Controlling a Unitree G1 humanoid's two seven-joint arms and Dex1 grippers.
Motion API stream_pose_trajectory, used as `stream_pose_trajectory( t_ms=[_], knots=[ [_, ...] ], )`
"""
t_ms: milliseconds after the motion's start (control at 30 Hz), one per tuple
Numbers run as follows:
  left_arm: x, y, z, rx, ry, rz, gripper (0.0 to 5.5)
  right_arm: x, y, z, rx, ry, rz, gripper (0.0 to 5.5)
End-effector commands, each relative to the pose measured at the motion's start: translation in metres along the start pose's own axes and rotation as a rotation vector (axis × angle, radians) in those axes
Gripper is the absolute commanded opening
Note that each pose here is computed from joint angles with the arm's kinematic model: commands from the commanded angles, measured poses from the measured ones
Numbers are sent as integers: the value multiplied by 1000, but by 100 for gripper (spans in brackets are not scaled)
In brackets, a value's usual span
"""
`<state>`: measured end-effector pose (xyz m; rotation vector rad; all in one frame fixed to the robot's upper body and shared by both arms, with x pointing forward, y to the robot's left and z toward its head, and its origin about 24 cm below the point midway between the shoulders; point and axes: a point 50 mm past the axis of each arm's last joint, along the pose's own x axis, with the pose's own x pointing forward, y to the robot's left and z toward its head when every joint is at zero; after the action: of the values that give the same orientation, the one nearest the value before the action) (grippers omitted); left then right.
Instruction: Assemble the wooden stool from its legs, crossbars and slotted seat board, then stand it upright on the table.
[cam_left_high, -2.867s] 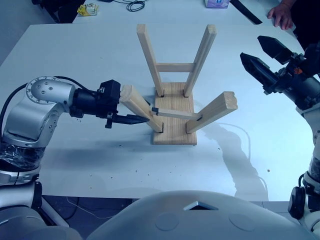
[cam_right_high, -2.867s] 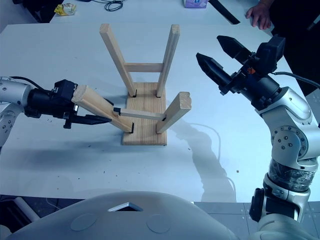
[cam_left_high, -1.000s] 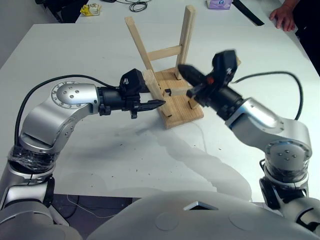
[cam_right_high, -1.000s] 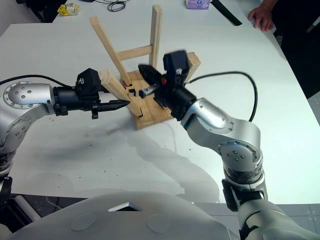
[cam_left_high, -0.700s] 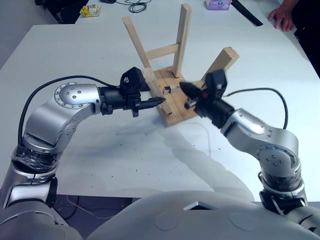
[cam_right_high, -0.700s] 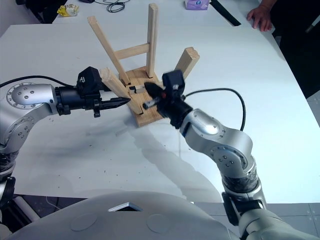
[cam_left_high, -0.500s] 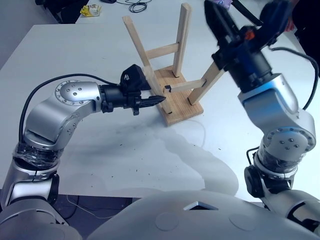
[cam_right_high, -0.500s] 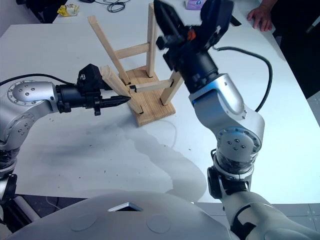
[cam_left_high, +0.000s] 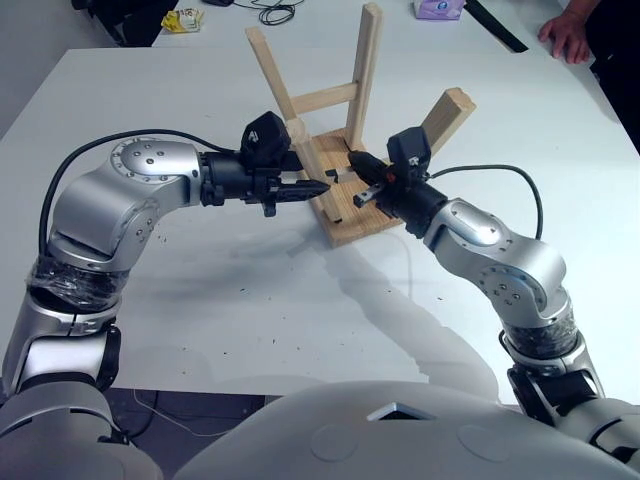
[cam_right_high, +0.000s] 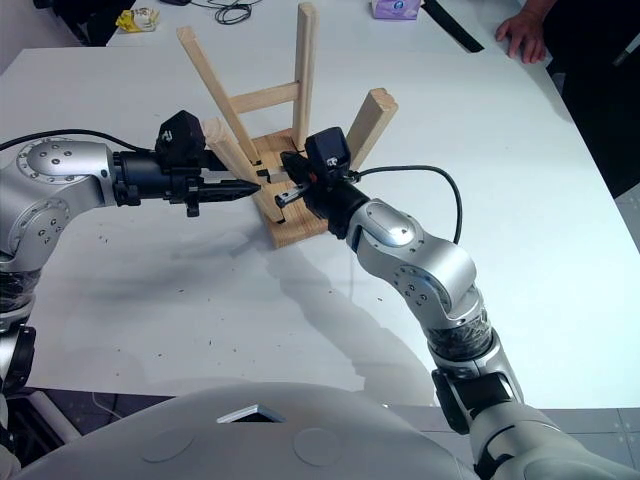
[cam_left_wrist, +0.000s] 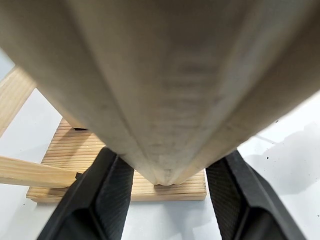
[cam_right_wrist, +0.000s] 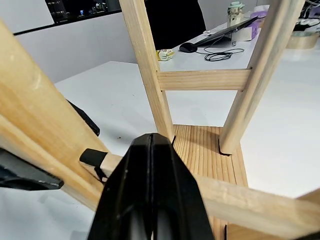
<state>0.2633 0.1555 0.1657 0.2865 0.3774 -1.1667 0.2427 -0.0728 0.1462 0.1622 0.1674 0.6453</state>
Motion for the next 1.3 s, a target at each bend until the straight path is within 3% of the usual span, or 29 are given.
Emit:
stream_pose_trajectory(
  t_ms=[33, 100, 133, 267, 367, 567, 833, 1033, 1100, 1300],
  knots=[
    [6, -4, -40, -157, 189, -47, 206, -8, 7, 83, 99, -424, 42, 0],
    [7, -4, -41, -155, 195, -50, 206, -10, 9, 86, 130, -444, 66, 0],
    [7, -3, -42, -154, 199, -50, 206, -6, 8, 74, 104, -373, 62, 0],
    [11, -5, -42, -151, 210, -75, 206, 5, -2, -27, -28, 156, -18, 0],
    [11, -5, -42, -136, 248, -107, 206, -1, -5, -54, -38, 263, -45, 0],
    [19, -1, -33, -144, 271, -165, 206, 5, 2, -42, 4, 182, -29, 0],
    [44, -5, -19, -190, 250, -233, 206, 7, 3, -54, 54, 206, -44, 0],
    [45, -5, -26, -206, 250, -227, 206, 6, 2, -56, 68, 206, -52, 0],
    [43, -4, -28, -207, 240, -211, 206, 6, 4, -44, 45, 115, -30, 0],
    [28, -7, -38, -235, 237, -176, 206, -21, 7, 40, 36, -336, 191, 0]
  ],
)
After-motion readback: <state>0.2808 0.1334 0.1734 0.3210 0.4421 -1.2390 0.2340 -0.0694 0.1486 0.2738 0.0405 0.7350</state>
